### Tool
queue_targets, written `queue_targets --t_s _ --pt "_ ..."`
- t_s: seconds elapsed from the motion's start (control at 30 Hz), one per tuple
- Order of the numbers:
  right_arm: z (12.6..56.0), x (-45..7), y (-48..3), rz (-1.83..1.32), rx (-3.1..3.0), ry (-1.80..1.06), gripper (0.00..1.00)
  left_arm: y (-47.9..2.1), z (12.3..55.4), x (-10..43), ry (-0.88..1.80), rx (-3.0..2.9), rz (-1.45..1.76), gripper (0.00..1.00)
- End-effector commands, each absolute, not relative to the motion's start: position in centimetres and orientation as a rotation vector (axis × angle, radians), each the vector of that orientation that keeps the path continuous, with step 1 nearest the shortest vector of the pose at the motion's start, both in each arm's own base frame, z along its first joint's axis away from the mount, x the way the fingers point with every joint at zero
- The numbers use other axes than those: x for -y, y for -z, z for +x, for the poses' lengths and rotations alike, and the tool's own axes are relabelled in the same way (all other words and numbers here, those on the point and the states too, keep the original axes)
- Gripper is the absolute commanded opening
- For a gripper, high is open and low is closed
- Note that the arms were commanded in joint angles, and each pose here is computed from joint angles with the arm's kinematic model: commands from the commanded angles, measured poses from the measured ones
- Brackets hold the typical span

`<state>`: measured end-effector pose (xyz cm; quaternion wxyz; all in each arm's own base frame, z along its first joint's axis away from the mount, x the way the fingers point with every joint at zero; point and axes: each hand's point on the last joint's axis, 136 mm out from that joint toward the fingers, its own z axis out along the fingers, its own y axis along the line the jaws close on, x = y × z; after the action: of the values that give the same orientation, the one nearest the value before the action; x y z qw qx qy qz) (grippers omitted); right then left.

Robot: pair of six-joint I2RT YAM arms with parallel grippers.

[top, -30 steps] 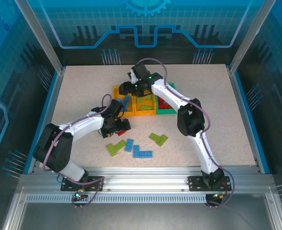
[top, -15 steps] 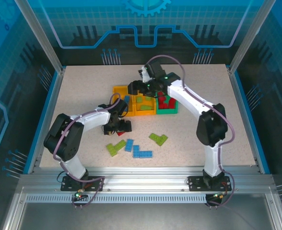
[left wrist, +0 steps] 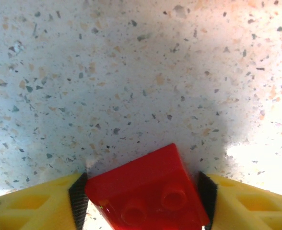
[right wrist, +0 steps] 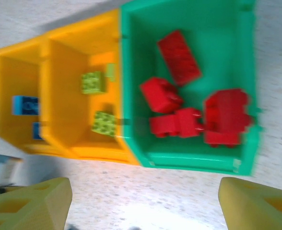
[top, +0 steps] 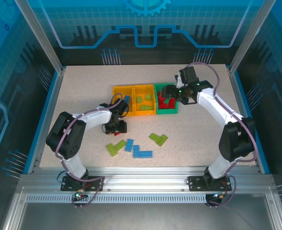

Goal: Sort the legos into containers by color

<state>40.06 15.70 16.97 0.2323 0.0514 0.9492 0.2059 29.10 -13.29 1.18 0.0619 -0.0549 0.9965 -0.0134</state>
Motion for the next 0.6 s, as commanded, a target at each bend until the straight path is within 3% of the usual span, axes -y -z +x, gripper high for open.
queue_targets --t_s 0.0,0.13,0.57 --pt "38.4 -13.1 -15.3 0.153 -2.658 -0.463 0.81 0.0 29.4 15.0 0.155 -3.022 -0.143 0.54" --pt "37.5 -12.0 -14.4 0.200 -2.667 -0.472 0.81 -0.1 29.7 15.6 0.198 -3.015 -0.159 0.44" --pt "36.0 -9.6 -14.5 0.264 -2.642 -0.454 0.82 -4.8 32.5 20.3 0.340 -2.907 -0.084 0.44"
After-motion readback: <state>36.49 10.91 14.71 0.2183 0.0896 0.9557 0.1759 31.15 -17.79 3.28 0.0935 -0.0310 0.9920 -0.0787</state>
